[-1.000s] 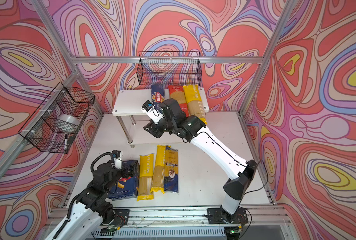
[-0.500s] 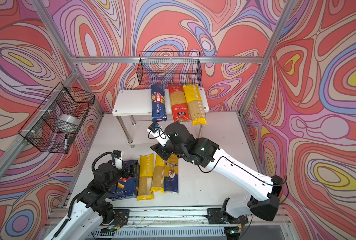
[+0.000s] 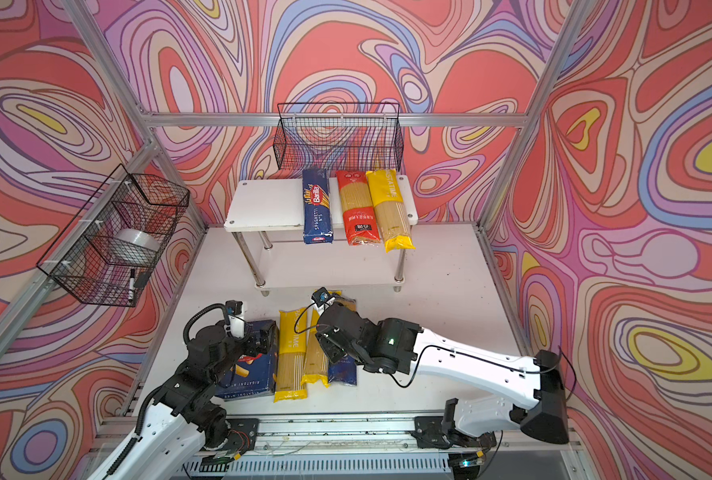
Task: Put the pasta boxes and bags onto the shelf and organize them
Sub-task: 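Move the right gripper down over the yellow-and-blue ankara spaghetti bag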
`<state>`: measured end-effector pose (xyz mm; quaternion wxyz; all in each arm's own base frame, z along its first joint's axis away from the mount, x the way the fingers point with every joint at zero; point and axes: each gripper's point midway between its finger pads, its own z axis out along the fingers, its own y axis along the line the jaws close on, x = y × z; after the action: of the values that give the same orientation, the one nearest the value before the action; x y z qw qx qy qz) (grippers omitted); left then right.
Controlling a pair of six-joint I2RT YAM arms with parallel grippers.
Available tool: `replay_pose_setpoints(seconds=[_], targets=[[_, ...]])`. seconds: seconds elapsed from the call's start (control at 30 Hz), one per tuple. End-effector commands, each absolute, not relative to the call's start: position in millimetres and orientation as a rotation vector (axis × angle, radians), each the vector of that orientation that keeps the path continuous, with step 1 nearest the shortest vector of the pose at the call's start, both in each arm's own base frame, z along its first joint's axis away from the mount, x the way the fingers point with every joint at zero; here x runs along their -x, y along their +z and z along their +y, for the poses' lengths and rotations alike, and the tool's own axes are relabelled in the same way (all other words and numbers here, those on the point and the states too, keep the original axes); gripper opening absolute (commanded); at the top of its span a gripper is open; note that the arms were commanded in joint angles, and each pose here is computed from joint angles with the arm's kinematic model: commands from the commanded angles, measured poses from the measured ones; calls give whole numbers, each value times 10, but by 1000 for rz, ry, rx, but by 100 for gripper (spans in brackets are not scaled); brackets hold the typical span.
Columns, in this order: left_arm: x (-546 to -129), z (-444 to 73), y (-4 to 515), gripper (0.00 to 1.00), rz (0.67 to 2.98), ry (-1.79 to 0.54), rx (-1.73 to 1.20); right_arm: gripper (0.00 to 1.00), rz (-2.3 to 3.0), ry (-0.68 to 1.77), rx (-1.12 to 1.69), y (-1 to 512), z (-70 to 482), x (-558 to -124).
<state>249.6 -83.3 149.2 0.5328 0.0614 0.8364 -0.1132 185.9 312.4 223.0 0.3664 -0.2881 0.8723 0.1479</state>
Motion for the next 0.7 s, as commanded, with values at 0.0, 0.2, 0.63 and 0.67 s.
replay_pose_setpoints(seconds=[0.0,0.2,0.63,0.67], targets=[[-2481,-835,1556,100,1982,-267,-156,58,2295,366,513,2042,2955,-1894],[-2486,-835,1546,100,1987,-266,-156,65,2365,321,387,1554,2823,-1895],[-2449,-797,1581,100,1961,-263,-140,97,2447,304,280,1117,2882,-1903],[-2449,-798,1578,100,1962,-263,-140,98,2454,308,274,1085,2873,-1900]])
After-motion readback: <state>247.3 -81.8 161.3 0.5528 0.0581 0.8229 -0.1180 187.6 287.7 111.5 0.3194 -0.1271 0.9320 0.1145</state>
